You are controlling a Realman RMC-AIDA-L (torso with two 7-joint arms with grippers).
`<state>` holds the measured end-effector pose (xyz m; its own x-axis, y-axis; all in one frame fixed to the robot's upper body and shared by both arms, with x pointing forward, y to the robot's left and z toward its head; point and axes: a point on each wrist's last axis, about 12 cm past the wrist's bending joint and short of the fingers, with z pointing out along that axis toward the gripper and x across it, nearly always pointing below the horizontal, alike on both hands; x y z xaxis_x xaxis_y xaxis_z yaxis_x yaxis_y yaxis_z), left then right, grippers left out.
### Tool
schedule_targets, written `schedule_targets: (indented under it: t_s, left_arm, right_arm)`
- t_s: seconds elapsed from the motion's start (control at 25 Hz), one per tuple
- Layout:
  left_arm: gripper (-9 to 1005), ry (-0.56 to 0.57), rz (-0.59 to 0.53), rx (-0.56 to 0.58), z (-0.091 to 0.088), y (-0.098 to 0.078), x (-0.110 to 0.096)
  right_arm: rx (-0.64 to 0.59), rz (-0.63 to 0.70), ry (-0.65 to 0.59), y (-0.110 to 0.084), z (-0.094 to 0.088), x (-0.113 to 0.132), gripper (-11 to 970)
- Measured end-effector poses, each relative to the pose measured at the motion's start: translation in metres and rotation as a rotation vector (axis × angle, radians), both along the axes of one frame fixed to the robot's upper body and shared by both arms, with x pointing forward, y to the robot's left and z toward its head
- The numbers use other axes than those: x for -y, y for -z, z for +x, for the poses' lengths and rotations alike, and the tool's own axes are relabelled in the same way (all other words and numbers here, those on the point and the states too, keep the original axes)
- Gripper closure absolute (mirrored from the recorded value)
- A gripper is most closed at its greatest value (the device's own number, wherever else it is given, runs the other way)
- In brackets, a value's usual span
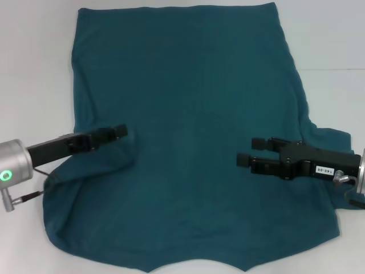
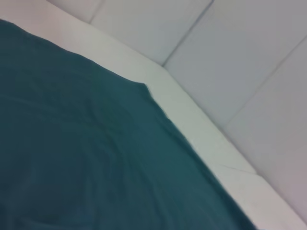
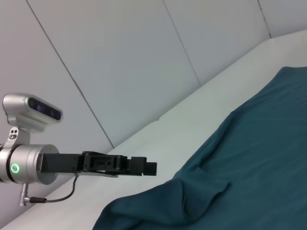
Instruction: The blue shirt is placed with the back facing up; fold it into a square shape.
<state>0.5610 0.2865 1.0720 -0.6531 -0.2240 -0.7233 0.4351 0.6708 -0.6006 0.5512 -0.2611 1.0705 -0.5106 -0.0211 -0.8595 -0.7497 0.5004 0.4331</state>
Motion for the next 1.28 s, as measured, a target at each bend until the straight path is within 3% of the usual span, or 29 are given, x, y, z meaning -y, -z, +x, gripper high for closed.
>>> schedule_targets:
  t_s: [0.28, 0.52, 1.28]
  left_arm:
    - [329, -0.091, 0.136, 0.044, -0.009, 0.008, -0.028]
    - [111, -0.136, 0.229, 0.053, -0.015, 0.019, -0.040]
    - [110, -0.087, 0.292, -0.003, -0.022, 0.030, -0.038]
  right_arm:
    - [0.005, -0.004, 0.003, -0.002, 0.002, 0.001, 100]
    - [0.008, -0.006, -0.005, -0.003, 0.004, 0.000, 102]
    - [0.012, -0.003, -0.013, -0.006, 0.006, -0.002, 109]
